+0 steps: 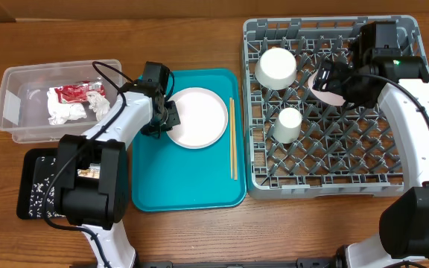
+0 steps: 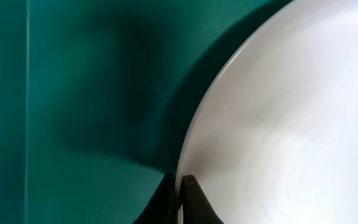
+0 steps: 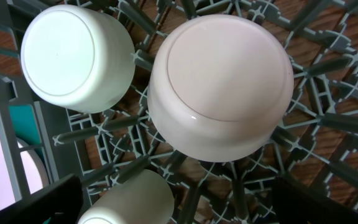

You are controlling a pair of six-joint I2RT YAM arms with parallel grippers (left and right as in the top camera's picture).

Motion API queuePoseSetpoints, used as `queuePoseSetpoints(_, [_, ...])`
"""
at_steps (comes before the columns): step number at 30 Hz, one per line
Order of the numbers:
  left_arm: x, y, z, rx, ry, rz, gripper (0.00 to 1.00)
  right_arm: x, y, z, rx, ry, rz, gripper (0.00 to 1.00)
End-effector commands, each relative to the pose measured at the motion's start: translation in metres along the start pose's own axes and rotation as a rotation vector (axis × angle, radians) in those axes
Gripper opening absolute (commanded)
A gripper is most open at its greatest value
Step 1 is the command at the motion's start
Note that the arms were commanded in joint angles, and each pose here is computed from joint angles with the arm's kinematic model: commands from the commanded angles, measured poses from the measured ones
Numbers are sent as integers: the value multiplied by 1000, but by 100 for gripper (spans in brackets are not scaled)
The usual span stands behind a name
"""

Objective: Sort waste into correct bins and load items into the dishwasher
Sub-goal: 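Grasp the white plate rim with the left gripper and lift it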

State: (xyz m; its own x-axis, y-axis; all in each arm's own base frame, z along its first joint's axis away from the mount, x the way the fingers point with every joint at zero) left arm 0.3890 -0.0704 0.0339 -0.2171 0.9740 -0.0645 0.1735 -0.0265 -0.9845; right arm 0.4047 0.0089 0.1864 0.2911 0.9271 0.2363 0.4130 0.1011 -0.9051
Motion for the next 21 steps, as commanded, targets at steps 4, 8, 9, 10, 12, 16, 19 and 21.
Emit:
queuePoseSetpoints(4, [7,-38,-33,-65,-19,-37,4,2,-3,0,-7,-6,-6,100])
queuePoseSetpoints(8, [-2,-87,-56,-146,-22,-4,4,2,-3,0,-7,-6,-6,100])
queuePoseSetpoints(9, [-3,-100,-60,-164,-23,3,4,2,-3,0,-7,-6,-6,100])
queuePoseSetpoints(10, [-5,-119,-64,-186,-23,12,4,2,-3,0,-6,-6,-6,100])
queuePoseSetpoints(12, [-7,-137,-64,-194,-22,26,4,2,-3,0,-7,-6,-6,100])
queuePoseSetpoints(16, [-17,-168,-52,-175,-1,106,4,2,-3,0,-6,-6,-6,100])
queuePoseSetpoints(19, [-38,-182,-38,-137,90,261,4,2,-3,0,-6,-6,-6,100])
queuePoseSetpoints(21, [-52,-188,-29,-102,142,358,4,2,-3,0,-6,-6,-6,100])
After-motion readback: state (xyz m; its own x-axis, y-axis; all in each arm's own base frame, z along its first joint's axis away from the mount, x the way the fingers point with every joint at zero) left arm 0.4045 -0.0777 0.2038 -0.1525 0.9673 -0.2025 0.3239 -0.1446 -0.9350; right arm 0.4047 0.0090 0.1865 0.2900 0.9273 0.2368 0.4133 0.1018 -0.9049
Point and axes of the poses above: each gripper's point midway between its finger pads, its own y axis out along the fingers, its own x axis along the line the jaws close on, z = x × y, the point moved 2 cm from there along -y, back along the fingers, and after that the axes turned 3 degrees about y, right-handed, at the moved point
